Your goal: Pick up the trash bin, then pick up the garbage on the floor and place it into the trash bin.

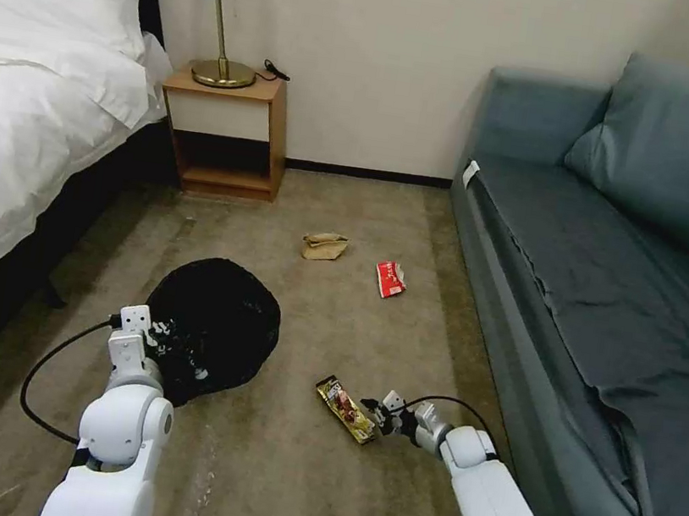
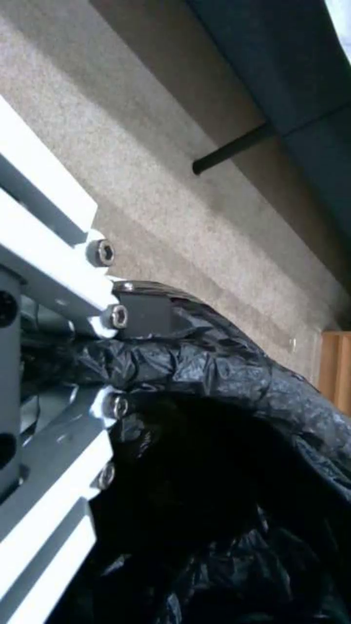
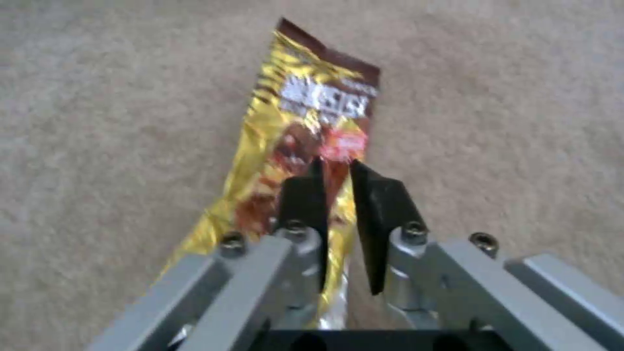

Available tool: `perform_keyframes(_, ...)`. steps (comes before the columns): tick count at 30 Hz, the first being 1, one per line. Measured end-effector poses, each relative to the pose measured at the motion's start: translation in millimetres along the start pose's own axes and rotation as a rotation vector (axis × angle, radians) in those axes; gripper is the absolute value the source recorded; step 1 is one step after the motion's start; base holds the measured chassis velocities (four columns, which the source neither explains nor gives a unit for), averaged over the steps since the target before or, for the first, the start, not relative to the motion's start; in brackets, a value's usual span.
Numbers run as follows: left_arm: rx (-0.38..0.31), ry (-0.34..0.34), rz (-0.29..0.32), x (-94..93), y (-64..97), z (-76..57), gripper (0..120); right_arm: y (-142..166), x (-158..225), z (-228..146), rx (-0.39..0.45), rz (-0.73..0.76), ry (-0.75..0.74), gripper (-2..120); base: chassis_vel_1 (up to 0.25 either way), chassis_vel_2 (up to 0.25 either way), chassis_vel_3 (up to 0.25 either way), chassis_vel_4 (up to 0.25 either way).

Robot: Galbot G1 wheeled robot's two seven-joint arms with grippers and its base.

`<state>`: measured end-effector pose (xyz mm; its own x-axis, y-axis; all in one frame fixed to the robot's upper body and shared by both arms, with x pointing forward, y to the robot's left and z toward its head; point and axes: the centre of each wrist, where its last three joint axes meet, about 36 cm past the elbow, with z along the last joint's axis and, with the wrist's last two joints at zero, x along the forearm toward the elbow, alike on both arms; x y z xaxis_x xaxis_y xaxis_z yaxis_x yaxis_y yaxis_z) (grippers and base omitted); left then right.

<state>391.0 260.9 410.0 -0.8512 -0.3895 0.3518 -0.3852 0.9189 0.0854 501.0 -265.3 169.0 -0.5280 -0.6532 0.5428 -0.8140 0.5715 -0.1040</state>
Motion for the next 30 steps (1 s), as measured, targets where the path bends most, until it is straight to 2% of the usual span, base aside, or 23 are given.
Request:
perform_keyframes(3, 0.001, 0.000, -0.001, 0.1, -0.4, 0.0, 1, 2, -2, -2, -0.001, 0.000, -0.005, 23, 0.000, 0.000, 0.000, 0.000)
perform_keyframes(6, 0.004, 0.003, 0.000, 0.8, -1.4, 1.1, 1, 8, -10, -7, -0.008, -0.008, -0.026, 38, 0.000, 0.000, 0.000, 0.000)
perform_keyframes(9, 0.004, 0.004, 0.000, 0.9, -1.6, 1.5, 1, 9, -12, -8, -0.010, -0.011, -0.028, 44, 0.000, 0.000, 0.000, 0.000)
perform_keyframes(11, 0.005, 0.005, 0.001, 1.0, -2.5, 2.0, 1, 18, -17, -6, -0.020, -0.021, -0.024, 55, 0.000, 0.000, 0.000, 0.000)
perform_keyframes(12, 0.005, 0.005, 0.001, 1.0, -2.5, 2.0, 1, 18, -17, -6, -0.020, -0.021, -0.024, 55, 0.000, 0.000, 0.000, 0.000)
perform_keyframes(13, 0.006, 0.005, 0.001, 1.2, -2.9, 2.0, 1, 23, -19, -3, -0.025, -0.027, -0.017, 60, 0.000, 0.000, 0.000, 0.000)
perform_keyframes(14, 0.007, 0.002, 0.002, 2.1, -3.5, 1.1, 1, 28, -21, 0, -0.028, -0.033, -0.010, 69, 0.000, 0.000, 0.000, 0.000)
perform_keyframes(15, 0.007, 0.002, 0.002, 2.1, -3.5, 1.1, 1, 28, -21, 0, -0.028, -0.033, -0.010, 69, 0.000, 0.000, 0.000, 0.000)
perform_keyframes(16, 0.007, -0.001, 0.002, 3.5, -3.9, 0.3, 1, 32, -22, 2, -0.032, -0.037, -0.006, 76, 0.000, 0.000, 0.000, 0.000)
perform_keyframes(18, 0.006, -0.002, 0.002, 4.0, -4.2, 0.2, 1, 33, -22, 3, -0.034, -0.038, -0.005, 77, 0.000, 0.000, 0.000, 0.000)
perform_keyframes(19, 0.005, -0.001, 0.002, 5.2, -5.1, 0.6, 1, 36, -23, 4, -0.036, -0.038, -0.003, 85, 0.000, 0.000, 0.000, 0.000)
perform_keyframes(23, 0.006, -0.001, 0.005, 7.0, -6.6, 0.7, 1, 38, -23, 6, -0.037, -0.041, 0.000, 93, 0.000, 0.000, 0.000, 0.000)
perform_keyframes(24, 0.005, 0.000, 0.007, 7.6, -7.2, 0.8, 1, 39, -23, 7, -0.039, -0.043, 0.005, 99, 0.000, 0.000, 0.000, 0.000)
perform_keyframes(30, 0.002, 0.002, 0.004, 7.6, -5.6, 1.1, 1, 40, -22, 12, -0.048, -0.044, 0.015, 100, 0.000, 0.000, 0.000, 0.000)
